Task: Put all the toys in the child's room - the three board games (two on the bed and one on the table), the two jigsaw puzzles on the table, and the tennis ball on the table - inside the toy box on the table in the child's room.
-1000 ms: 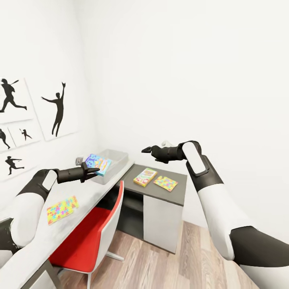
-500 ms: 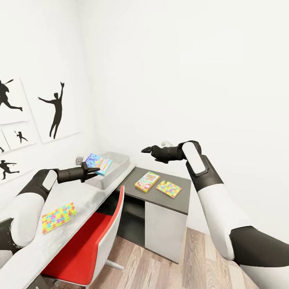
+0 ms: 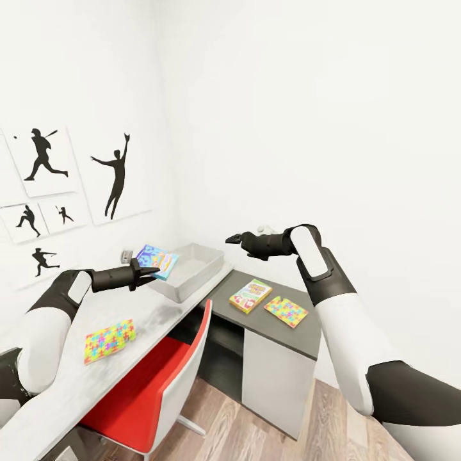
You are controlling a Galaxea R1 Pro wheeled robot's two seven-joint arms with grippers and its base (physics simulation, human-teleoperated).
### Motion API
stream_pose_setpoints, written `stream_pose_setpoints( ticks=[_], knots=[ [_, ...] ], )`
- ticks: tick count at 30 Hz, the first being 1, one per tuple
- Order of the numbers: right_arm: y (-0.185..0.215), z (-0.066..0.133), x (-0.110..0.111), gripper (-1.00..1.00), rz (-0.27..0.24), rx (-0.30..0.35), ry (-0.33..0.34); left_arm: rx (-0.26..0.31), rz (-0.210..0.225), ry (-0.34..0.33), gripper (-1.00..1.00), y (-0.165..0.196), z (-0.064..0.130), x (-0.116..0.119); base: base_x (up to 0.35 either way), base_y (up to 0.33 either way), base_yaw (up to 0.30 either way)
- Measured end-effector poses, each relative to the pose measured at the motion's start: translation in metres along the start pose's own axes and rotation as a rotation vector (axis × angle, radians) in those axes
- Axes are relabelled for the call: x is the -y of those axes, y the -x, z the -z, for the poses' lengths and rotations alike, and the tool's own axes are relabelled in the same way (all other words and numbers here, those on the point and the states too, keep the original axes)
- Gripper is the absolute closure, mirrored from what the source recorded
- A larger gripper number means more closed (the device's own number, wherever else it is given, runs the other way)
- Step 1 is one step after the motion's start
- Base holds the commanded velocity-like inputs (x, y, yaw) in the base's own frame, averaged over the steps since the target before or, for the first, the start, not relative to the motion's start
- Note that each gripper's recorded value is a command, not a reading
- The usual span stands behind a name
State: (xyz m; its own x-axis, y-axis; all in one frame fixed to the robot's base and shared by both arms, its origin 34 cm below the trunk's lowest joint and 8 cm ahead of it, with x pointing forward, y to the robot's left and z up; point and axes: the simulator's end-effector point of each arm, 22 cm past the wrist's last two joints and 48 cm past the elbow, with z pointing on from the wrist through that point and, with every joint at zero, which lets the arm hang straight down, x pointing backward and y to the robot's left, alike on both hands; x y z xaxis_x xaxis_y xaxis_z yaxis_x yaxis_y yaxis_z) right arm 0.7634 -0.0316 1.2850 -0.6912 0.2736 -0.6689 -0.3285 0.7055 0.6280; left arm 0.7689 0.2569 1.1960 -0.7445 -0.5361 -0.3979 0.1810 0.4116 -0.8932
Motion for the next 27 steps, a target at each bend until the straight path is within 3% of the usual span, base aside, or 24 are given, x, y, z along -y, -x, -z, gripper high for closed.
stream_pose_setpoints(
  ticks=[27],
  knots=[
    [0.004,0.0063,-0.0054,-1.0,0.001,0.011,0.008,0.005,-0.006,-0.012,1.0,0.0005,0.0017,0.0086,0.184,-0.062,0.257]
  ],
)
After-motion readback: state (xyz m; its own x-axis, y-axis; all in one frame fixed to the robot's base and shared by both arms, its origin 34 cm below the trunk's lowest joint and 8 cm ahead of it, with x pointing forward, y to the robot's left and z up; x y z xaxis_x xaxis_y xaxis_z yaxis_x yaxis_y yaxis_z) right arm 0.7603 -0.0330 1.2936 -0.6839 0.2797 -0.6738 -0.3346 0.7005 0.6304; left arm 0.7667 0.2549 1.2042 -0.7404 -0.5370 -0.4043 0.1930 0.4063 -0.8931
